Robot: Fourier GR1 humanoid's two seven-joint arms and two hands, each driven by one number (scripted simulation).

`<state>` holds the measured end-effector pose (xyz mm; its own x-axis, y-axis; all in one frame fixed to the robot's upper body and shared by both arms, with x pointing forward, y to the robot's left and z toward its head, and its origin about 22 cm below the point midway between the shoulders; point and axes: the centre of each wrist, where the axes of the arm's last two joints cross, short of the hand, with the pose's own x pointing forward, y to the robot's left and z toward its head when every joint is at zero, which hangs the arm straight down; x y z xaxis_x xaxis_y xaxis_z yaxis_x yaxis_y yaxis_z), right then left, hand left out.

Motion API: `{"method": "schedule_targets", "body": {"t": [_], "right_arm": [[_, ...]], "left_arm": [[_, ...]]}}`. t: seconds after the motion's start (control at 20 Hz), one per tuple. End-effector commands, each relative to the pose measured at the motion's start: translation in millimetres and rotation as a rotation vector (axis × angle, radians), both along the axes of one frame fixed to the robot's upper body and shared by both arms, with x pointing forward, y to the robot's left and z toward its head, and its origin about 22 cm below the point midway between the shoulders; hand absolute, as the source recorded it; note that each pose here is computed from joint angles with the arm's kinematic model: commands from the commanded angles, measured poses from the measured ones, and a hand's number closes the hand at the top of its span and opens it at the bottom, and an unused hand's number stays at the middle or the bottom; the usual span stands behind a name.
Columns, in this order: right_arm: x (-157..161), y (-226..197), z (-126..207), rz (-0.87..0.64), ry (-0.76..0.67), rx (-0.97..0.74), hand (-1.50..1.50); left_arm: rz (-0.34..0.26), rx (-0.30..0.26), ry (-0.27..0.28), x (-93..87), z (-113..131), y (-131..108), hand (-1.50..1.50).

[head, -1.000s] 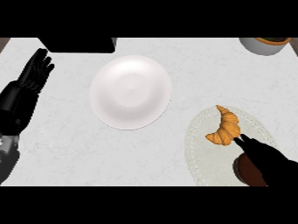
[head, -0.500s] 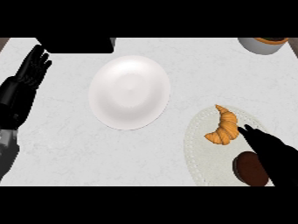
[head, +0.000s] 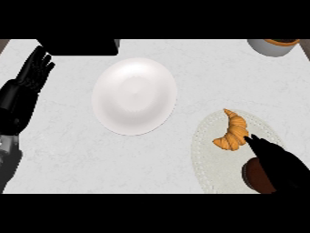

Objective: Pick the cupcake from the placemat and place it in the plate

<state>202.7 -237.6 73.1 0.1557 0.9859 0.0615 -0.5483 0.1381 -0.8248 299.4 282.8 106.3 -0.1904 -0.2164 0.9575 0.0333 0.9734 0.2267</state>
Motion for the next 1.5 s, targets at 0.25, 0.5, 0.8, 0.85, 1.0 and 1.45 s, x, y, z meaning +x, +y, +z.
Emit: {"method": "schedule_targets", "body": {"t": [0.25, 0.5, 0.8, 0.85, 1.0, 1.45], "right_arm": [[-1.1, -8.2, -42.1, -0.023, 0.063, -0.017, -1.5], [-1.4, -12.1, -66.0, 0.012, 0.07, -0.082, -1.5], [16.8, -16.5, -57.1, -0.033, -0.233, -0.041, 1.5], [-3.2, -20.9, -67.9, -0.125, -0.217, -0.055, 1.5], [-13.4, -38.0, -64.7, -0.387, -0.217, -0.1, 1.5], [-22.8, -19.7, -18.7, -0.432, -0.521, -0.173, 1.5]], "left_arm": [[0.003, 0.015, -0.015, -2.0, -0.2, 36.4, 0.0], [0.004, 0.004, -0.013, 1.8, -5.3, 1.2, 0.0], [-0.002, 0.011, -0.025, 11.4, 11.4, 8.5, 0.0], [0.014, 0.021, -0.014, -5.3, -10.4, 14.6, 0.0], [0.023, 0.001, 0.003, -5.5, -5.0, 3.4, 0.0], [0.003, -0.004, 0.013, 0.2, -8.7, -0.8, 0.0]]}}
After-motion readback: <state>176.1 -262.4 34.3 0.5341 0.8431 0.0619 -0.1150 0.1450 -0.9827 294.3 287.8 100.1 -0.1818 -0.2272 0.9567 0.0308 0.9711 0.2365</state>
